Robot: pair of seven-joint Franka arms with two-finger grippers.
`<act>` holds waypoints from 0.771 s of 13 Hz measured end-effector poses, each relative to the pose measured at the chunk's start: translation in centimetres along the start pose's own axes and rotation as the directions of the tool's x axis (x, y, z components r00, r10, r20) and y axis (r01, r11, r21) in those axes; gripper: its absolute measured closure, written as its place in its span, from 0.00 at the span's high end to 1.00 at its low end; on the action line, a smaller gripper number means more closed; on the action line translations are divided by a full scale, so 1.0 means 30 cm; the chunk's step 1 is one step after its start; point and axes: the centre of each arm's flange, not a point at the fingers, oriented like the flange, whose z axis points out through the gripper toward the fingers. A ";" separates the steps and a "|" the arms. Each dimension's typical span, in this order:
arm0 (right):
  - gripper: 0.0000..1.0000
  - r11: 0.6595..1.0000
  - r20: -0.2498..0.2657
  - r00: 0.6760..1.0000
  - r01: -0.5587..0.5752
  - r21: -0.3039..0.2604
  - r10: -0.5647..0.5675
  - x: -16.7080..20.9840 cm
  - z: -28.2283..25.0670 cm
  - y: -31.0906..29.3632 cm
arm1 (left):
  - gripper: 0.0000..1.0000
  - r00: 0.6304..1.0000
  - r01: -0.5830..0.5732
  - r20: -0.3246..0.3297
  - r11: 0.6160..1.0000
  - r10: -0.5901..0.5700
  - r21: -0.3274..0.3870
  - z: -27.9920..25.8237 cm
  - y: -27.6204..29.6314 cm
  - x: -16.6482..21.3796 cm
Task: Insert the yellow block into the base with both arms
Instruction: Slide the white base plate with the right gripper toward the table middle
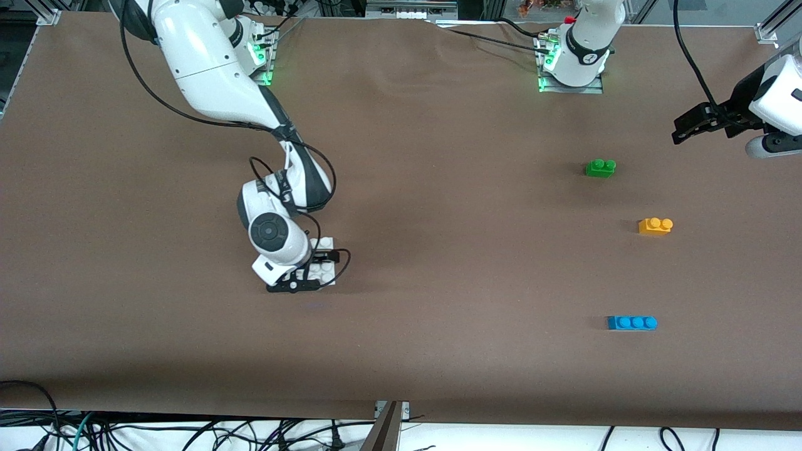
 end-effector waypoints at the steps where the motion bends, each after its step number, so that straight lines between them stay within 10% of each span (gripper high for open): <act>1: 1.00 1.000 -0.003 1.000 -0.011 0.002 0.011 -0.012 -0.002 -0.031 | 1.00 1.000 0.000 0.000 1.000 0.000 0.000 0.000 0.000 0.000; 10: 1.00 0.988 -0.024 0.991 -0.127 0.091 0.130 -0.157 -0.036 -0.396 | 1.00 1.000 0.000 0.000 1.000 0.000 0.000 0.000 0.000 0.000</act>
